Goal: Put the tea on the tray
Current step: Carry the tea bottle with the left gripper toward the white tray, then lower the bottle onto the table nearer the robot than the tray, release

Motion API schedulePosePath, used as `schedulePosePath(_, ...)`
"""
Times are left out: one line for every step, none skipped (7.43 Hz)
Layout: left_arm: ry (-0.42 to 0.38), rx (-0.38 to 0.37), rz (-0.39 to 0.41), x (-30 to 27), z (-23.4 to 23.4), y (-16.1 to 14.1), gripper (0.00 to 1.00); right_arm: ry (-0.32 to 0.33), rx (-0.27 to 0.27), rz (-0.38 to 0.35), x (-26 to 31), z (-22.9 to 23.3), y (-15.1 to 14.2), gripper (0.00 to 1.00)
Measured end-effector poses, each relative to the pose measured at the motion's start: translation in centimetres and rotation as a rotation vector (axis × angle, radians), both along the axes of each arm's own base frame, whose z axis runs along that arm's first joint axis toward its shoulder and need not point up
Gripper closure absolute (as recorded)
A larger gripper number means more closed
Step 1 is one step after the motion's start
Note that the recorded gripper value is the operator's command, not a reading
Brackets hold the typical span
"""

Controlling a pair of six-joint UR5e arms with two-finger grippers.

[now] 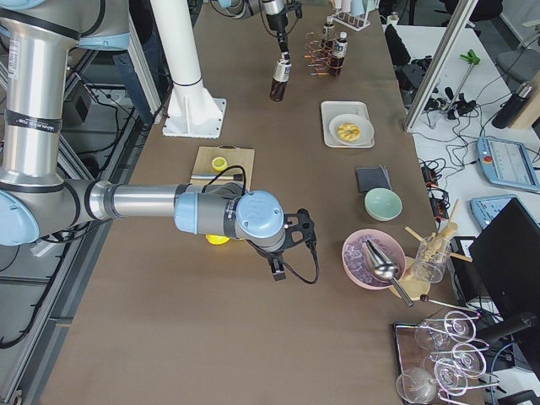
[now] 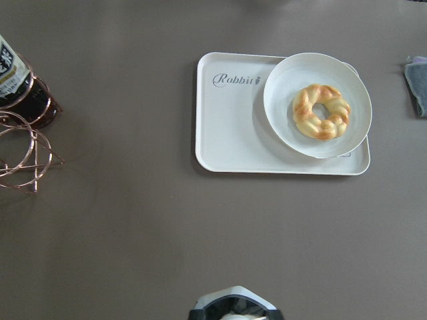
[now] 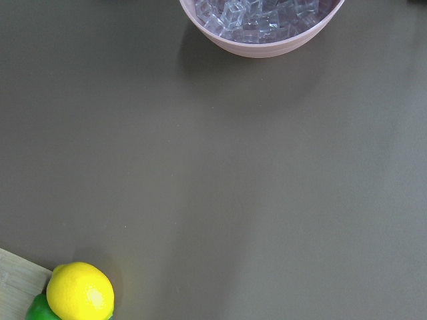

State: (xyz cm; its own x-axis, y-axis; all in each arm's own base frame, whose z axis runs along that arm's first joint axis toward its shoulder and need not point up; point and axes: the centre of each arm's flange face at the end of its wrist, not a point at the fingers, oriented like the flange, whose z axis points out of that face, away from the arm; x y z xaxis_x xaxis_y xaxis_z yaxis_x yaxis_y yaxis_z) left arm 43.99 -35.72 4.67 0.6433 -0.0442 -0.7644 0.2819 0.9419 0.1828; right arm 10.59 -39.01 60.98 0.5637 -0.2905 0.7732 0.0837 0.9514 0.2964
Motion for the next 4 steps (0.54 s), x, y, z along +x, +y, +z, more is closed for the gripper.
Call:
schedulePosePath(-0.009,0.016,-0.002,1.8,0.0,0.7,1.0,0.0,-0.002,0.0,0.0,0.1,0.1,0.0)
schedulePosePath(-0.017,0.034,-0.004,3.5,0.1,1.3,1.0,-0.001,-0.007,-0.001,0.0,0.3,0.3,0.0)
schedulePosePath(-0.026,0.044,-0.003,4.8,0.4,1.8,1.0,-0.001,-0.011,-0.001,-0.1,0.5,0.4,0.0)
schedulePosePath(-0.027,0.047,0.003,5.8,0.8,2.3,1.0,-0.002,-0.015,-0.001,-0.1,0.7,0.7,0.0)
